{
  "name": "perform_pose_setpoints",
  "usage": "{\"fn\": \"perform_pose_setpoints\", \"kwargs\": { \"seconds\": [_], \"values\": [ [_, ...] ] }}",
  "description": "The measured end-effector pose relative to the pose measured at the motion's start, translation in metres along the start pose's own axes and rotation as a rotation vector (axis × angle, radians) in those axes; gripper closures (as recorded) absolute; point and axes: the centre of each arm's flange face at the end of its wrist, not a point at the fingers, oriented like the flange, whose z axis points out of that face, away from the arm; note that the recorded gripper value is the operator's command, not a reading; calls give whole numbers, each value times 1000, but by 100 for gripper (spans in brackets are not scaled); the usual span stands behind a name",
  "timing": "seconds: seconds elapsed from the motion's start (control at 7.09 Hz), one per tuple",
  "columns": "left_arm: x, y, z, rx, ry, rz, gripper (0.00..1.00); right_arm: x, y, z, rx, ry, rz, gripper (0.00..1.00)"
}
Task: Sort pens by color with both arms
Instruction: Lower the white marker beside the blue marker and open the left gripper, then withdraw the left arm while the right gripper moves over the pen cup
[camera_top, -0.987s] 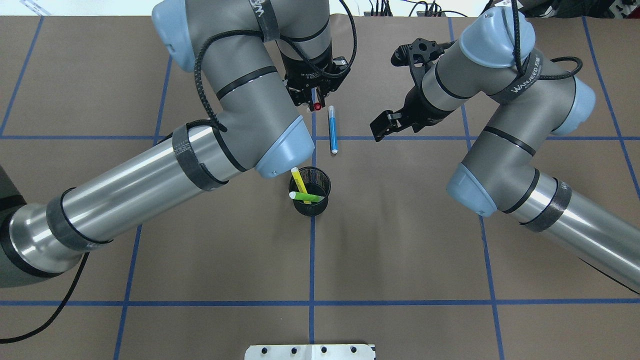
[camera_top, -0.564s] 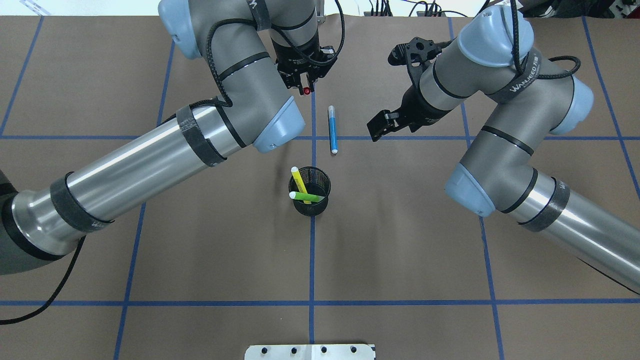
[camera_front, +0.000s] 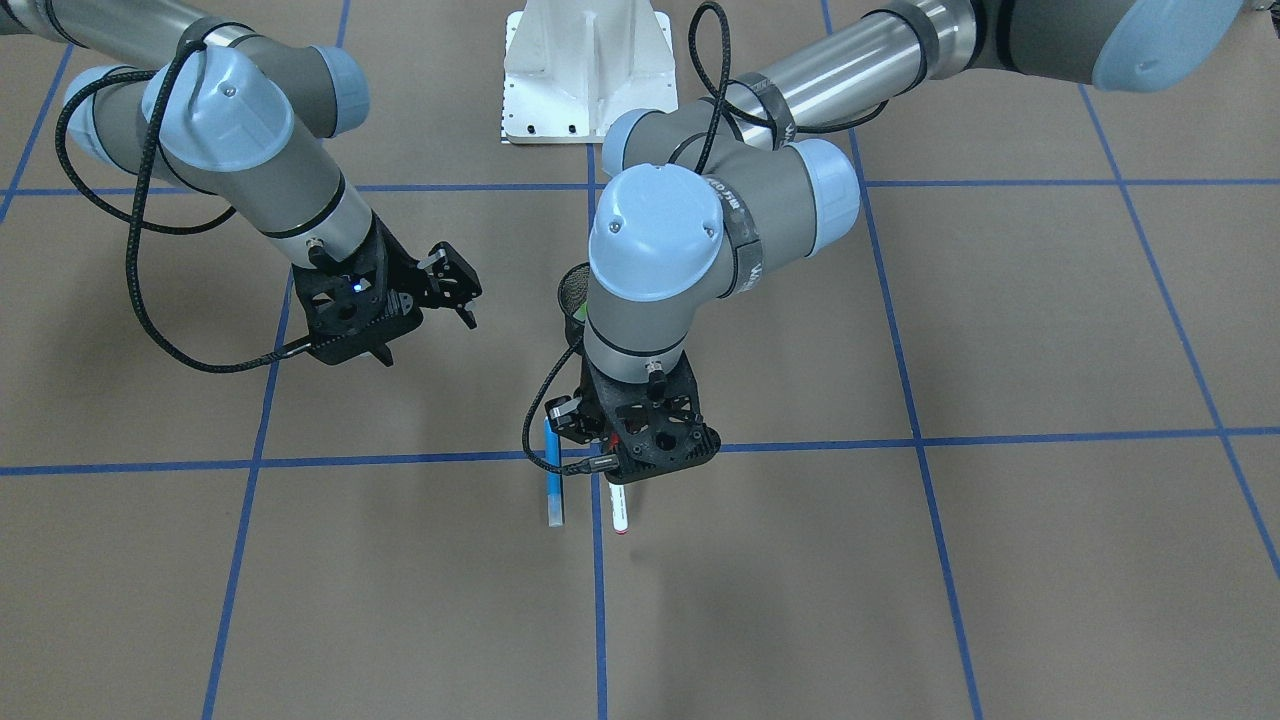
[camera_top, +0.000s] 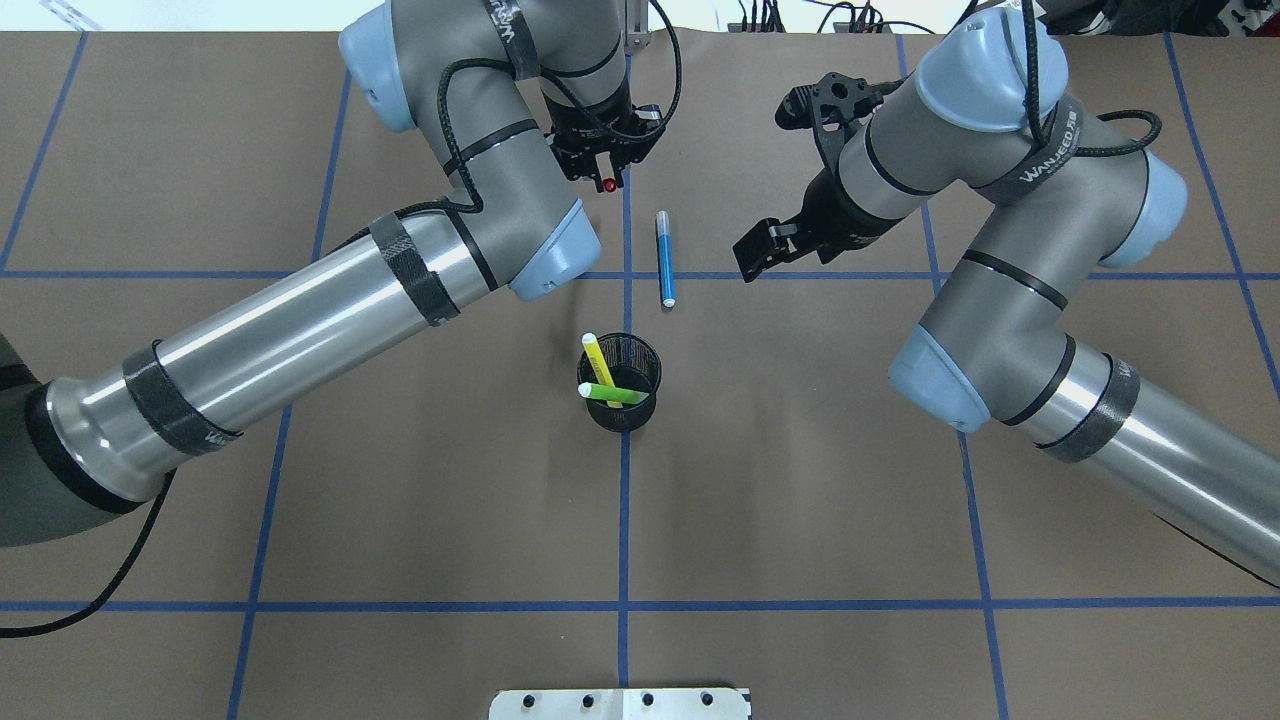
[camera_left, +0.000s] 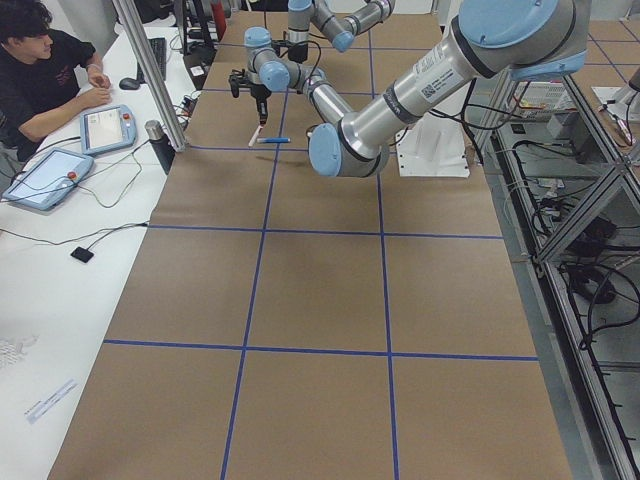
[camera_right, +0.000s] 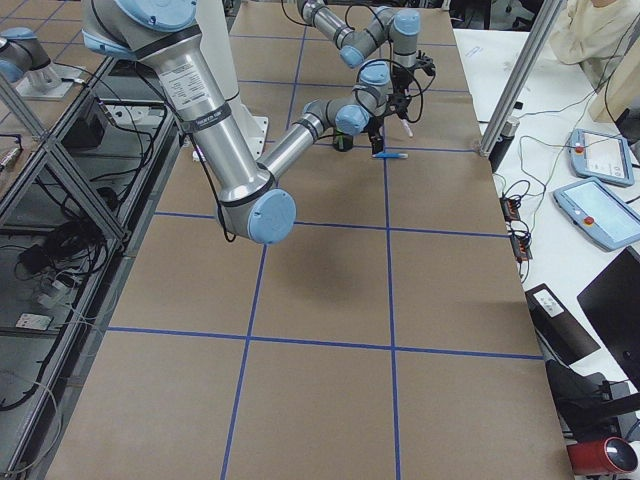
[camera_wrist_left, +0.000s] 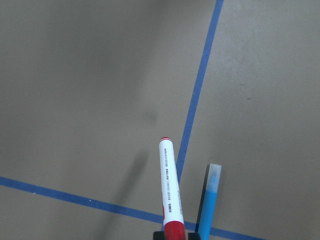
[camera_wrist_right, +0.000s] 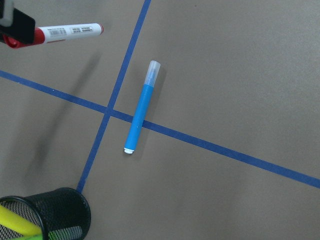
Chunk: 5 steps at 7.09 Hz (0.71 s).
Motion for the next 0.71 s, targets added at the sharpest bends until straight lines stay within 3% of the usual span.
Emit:
{"fn": "perform_pose_setpoints", "kwargs": {
  "seconds": [0.28,0.71],
  "values": [
    [3,5,-1,-4,10,33,34,-2,-2,-3,5,-4,9,2],
    [-16,0,-37,-44,29,73,34,-39,-12,-9,26,-37,139,2]
  ]
}}
